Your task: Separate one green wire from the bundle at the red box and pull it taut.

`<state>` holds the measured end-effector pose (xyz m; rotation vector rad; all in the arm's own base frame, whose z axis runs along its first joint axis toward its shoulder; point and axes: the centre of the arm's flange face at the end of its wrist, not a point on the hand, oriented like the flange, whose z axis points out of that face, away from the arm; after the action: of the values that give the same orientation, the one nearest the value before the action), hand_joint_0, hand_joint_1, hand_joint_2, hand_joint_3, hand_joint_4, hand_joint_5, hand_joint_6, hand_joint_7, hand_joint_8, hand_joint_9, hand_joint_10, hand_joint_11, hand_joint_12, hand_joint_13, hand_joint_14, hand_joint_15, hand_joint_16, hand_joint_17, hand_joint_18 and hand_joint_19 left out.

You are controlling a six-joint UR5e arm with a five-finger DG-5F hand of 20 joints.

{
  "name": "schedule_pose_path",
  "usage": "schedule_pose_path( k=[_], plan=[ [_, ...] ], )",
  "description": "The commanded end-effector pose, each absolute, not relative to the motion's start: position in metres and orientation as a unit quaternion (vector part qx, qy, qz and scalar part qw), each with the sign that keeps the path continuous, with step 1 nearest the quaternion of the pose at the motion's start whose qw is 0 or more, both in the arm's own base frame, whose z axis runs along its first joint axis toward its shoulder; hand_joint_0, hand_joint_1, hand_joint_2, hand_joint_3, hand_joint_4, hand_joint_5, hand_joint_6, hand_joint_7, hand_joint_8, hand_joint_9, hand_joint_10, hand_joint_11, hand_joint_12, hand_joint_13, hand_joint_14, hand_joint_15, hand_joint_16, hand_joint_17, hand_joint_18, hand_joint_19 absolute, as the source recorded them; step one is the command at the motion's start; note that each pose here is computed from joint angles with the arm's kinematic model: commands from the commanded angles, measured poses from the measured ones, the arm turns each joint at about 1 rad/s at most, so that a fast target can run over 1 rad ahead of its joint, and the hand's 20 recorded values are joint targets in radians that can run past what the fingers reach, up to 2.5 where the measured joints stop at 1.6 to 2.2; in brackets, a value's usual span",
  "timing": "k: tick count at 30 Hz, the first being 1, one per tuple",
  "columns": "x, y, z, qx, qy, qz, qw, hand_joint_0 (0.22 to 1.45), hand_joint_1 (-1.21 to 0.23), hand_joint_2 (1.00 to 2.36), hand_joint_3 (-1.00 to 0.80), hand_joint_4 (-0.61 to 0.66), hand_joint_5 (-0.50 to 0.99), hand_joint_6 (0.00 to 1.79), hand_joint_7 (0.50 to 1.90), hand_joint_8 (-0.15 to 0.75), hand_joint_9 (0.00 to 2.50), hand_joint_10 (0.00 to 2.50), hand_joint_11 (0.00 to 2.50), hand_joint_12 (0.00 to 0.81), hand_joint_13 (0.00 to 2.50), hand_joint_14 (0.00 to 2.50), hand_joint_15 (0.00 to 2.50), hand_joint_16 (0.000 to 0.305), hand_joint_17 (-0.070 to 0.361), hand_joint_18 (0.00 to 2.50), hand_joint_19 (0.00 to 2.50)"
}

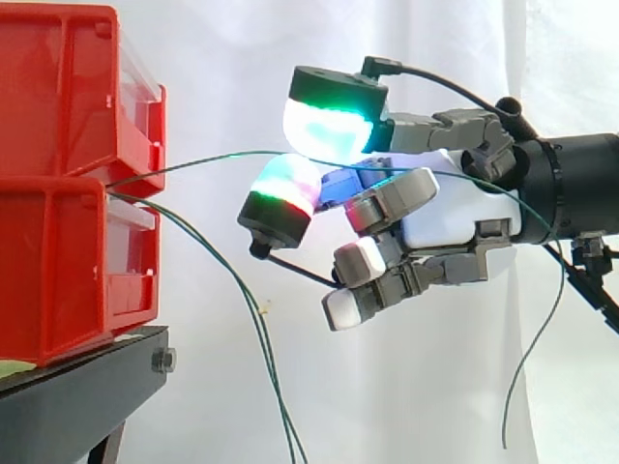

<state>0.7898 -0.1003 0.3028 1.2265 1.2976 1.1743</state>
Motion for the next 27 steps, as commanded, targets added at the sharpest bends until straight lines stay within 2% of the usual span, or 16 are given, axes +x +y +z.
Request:
schedule_pose_path(
  k=[1, 3, 7, 12, 17, 25, 27],
  plan=[
    [0.788, -0.101, 0.304, 0.504, 0.535, 0.478, 0.480, 0.61, -0.74, 1.02, -0.17, 0.10, -0.21, 0.90, 0.92, 0.319, 1.33, 0.00, 1.62, 0.344, 1.04, 0.02, 0.55, 0.049, 0.109, 0.89, 0.37],
    [0.787, -0.101, 0.303, 0.505, 0.537, 0.476, 0.479, 0.61, -0.74, 1.02, -0.17, 0.09, -0.21, 0.90, 0.91, 0.318, 1.32, 0.00, 1.58, 0.345, 1.04, 0.02, 0.55, 0.048, 0.108, 0.88, 0.37],
    [0.786, -0.101, 0.303, 0.507, 0.540, 0.473, 0.477, 0.61, -0.76, 1.02, -0.15, 0.07, -0.20, 0.89, 0.94, 0.336, 1.14, 0.02, 1.19, 0.350, 0.98, 0.02, 0.46, 0.046, 0.103, 0.86, 0.34],
    [0.781, -0.107, 0.310, 0.510, 0.543, 0.467, 0.476, 0.61, -0.77, 1.02, -0.13, 0.06, -0.19, 0.88, 0.99, 0.335, 1.06, 0.02, 0.95, 0.343, 0.93, 0.01, 0.41, 0.044, 0.100, 0.84, 0.33],
    [0.775, -0.112, 0.321, 0.512, 0.546, 0.461, 0.477, 0.61, -0.77, 1.02, -0.12, 0.06, -0.19, 0.88, 1.01, 0.330, 1.01, 0.02, 0.87, 0.343, 0.85, 0.01, 0.38, 0.045, 0.101, 0.82, 0.33],
    [0.772, -0.115, 0.318, 0.518, 0.552, 0.453, 0.471, 0.62, -0.78, 1.02, -0.15, 0.06, -0.19, 0.88, 1.01, 0.324, 0.96, 0.02, 0.84, 0.340, 0.79, 0.01, 0.36, 0.046, 0.103, 0.78, 0.33],
    [0.771, -0.115, 0.318, 0.518, 0.552, 0.452, 0.471, 0.61, -0.78, 1.02, -0.28, 0.13, -0.19, 0.85, 1.02, 0.323, 0.95, 0.02, 0.84, 0.339, 0.78, 0.01, 0.36, 0.046, 0.104, 0.78, 0.34]
  ],
)
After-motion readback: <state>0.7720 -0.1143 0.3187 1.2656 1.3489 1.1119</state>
